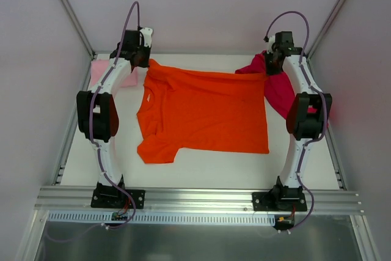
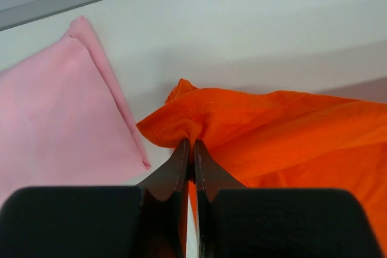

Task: Fold and stack the t-shirts
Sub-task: Grap the side of the flattened tshirt furthest away from the robot with both arms

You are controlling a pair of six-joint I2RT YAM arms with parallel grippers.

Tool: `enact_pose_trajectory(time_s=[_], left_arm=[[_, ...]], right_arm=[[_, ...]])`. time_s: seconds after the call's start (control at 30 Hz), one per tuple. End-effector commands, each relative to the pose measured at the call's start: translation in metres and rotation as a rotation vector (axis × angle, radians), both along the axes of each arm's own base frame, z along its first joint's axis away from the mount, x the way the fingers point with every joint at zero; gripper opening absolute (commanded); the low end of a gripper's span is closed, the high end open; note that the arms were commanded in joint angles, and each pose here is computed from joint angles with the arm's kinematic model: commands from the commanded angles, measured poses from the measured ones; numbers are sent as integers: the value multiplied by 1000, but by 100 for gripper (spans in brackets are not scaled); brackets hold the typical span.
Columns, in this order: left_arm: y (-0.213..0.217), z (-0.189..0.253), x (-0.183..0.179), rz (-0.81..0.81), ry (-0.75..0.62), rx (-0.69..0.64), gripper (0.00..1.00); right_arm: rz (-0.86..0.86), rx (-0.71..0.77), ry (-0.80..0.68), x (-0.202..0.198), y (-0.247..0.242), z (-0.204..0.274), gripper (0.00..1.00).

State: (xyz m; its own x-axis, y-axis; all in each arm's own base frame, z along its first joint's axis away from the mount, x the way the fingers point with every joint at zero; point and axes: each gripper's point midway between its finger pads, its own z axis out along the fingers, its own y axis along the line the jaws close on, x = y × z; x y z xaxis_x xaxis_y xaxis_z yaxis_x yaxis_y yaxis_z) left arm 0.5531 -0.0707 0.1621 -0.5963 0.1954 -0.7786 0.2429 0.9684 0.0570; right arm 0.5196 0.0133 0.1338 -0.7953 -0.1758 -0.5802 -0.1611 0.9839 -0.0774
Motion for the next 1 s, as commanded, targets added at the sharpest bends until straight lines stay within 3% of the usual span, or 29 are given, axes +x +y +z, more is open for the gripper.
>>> enact_pose_trajectory(time_s=[0.0, 0.07, 0.13, 0.63, 0.67, 0.7, 0.8, 0.97], left_arm=[[6, 39, 3, 7, -84, -23, 0], [5, 39, 2, 3, -82, -27, 0], [5, 43, 2, 5, -91, -29, 0], [5, 34, 1, 3, -74, -30, 0], [5, 33, 1, 3, -72, -29, 0], [5, 33, 1, 2, -73, -26, 0], [4, 34, 0, -3, -74, -30, 0], [4, 34, -3, -4, -69, -30, 0]], right_arm=[[-15, 5, -121, 3, -5, 51, 10], [-14, 6, -126, 2, -5, 53, 9], [-10, 6, -127, 1, -6, 54, 1], [10, 1, -65, -6, 2, 36, 3], [15, 8, -54, -5, 3, 33, 14], [29, 22, -27, -9, 9, 29, 39], [63, 27, 32, -9, 19, 18, 72], [116, 32, 91, -3, 40, 2, 74]])
